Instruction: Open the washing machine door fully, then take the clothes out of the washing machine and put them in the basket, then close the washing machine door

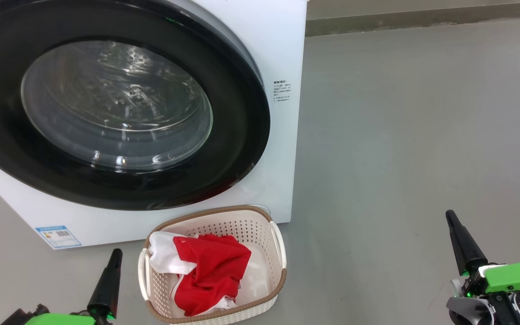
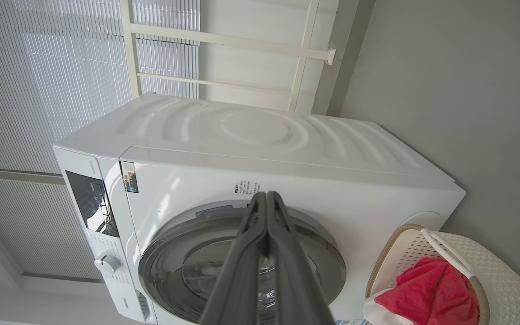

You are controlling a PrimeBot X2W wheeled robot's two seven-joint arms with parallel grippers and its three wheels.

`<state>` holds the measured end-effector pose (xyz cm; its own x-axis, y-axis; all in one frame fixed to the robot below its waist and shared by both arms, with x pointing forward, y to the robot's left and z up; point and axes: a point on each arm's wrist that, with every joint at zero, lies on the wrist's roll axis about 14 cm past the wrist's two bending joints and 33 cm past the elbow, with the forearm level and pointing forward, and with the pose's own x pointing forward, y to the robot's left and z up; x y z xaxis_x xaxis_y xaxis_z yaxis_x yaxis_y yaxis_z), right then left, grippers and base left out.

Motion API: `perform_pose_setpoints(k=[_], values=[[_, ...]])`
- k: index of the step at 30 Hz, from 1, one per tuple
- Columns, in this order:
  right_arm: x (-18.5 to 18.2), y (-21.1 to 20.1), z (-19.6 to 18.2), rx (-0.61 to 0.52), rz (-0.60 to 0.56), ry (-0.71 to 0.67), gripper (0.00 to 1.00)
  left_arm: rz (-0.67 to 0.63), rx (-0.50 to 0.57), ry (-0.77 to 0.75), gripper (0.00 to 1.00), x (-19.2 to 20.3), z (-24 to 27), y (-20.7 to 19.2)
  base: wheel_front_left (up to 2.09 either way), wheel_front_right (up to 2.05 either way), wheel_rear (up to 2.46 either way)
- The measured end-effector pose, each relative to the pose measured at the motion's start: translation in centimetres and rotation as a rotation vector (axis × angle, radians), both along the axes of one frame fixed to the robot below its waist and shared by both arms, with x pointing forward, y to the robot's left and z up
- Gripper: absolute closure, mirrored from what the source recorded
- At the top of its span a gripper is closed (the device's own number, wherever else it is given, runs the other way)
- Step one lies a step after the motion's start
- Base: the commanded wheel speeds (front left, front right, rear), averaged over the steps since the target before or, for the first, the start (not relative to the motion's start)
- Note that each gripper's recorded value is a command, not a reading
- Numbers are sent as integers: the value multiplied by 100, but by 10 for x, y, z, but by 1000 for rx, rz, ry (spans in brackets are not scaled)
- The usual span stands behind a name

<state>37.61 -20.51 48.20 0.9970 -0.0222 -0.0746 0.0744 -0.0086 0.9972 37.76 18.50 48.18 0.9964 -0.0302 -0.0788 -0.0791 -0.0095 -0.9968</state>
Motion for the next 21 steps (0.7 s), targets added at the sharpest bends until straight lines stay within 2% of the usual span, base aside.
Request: perform_pose_setpoints(k=[21], values=[[0, 0, 0, 1, -1, 0, 100, 0, 0, 0, 100, 0, 0, 0, 0, 0, 0]])
